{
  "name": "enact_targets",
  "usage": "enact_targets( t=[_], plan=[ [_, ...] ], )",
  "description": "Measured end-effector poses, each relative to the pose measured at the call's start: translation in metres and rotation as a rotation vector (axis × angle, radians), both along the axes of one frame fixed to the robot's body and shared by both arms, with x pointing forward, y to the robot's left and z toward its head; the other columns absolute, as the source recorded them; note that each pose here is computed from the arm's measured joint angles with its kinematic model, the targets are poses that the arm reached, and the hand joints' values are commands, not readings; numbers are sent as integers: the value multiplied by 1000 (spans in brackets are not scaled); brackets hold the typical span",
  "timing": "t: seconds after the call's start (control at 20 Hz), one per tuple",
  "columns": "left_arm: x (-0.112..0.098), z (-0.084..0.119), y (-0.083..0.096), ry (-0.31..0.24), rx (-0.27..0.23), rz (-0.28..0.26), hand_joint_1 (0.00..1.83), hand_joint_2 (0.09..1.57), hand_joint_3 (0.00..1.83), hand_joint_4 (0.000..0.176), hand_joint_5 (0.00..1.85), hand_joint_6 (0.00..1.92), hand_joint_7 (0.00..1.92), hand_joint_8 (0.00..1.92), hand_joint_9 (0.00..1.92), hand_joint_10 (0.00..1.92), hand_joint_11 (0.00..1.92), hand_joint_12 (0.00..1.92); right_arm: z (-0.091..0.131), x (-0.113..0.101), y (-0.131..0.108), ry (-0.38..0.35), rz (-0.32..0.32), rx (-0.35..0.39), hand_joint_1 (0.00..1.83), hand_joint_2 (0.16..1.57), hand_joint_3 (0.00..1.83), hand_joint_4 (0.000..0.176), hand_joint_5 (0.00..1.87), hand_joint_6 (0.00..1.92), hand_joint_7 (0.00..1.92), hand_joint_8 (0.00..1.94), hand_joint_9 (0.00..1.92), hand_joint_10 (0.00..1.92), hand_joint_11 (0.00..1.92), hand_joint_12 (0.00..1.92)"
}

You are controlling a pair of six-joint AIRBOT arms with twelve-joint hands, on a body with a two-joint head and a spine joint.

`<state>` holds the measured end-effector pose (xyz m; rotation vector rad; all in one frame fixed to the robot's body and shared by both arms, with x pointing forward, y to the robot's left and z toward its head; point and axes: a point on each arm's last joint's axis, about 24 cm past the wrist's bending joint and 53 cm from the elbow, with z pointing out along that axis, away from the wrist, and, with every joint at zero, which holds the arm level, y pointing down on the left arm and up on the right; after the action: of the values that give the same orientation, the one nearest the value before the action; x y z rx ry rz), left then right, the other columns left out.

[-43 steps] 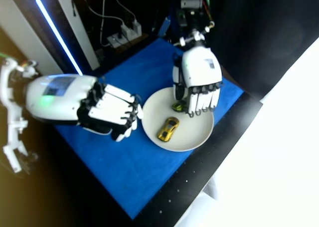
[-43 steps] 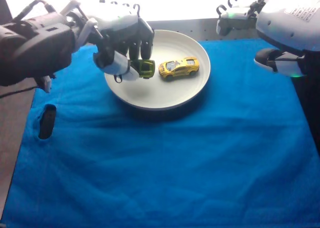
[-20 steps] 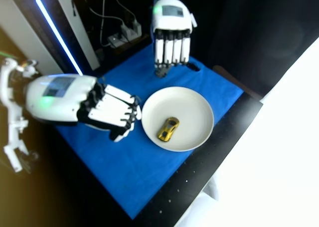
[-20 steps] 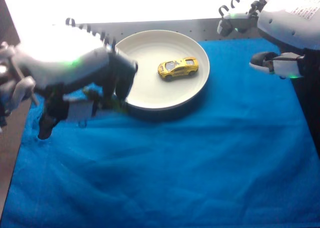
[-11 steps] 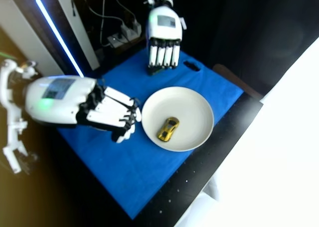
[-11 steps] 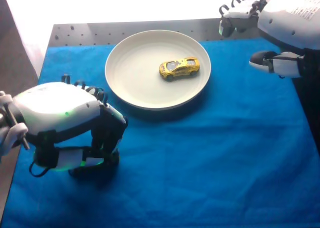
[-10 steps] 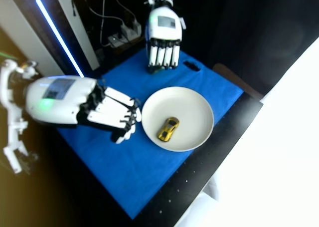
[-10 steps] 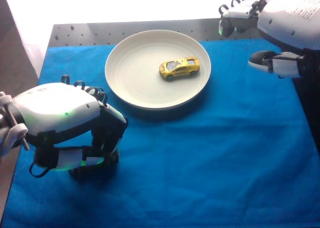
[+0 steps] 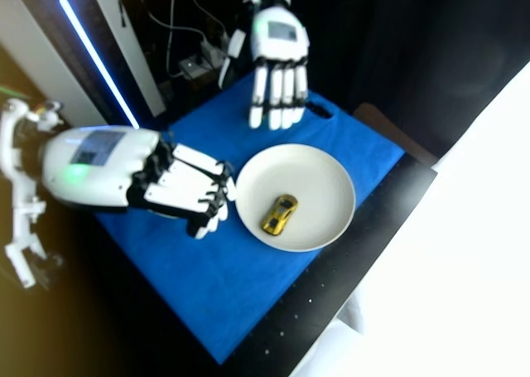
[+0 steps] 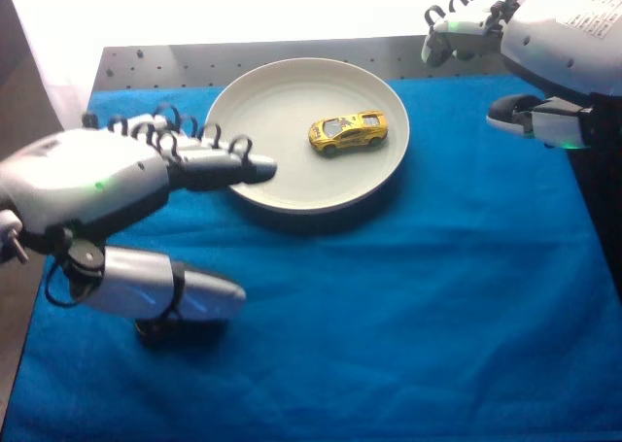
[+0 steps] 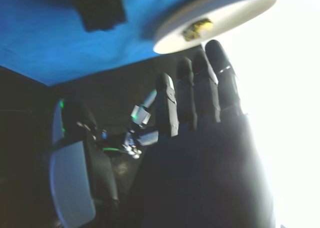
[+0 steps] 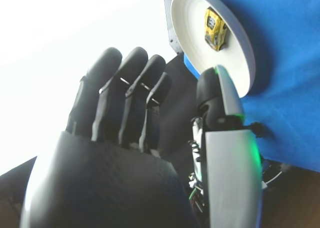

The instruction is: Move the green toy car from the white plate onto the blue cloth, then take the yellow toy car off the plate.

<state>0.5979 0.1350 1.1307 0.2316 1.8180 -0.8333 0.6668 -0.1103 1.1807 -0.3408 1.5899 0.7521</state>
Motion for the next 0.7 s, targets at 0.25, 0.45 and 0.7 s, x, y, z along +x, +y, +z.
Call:
enact_targets(
  t=[0.25,0.45,0.7],
  plan=[
    [11,30,9,-102,-74,55,606,1178,5,113,490,22,423,8,390,20,0,1036,0,0,0,0,0,1,1178,1079,12,0,500,739,649,762,503,1202,296,1774],
    [22,51,23,-185,-116,134,695,1204,2,88,546,13,447,7,388,16,0,954,0,6,-7,-4,-17,-3,948,1048,0,0,592,439,658,474,471,945,99,1708],
    [29,53,25,-199,-170,168,706,1200,0,94,624,14,535,11,441,16,0,1044,-5,16,5,9,-17,20,781,983,0,0,679,138,625,410,477,1103,342,1721]
  ],
)
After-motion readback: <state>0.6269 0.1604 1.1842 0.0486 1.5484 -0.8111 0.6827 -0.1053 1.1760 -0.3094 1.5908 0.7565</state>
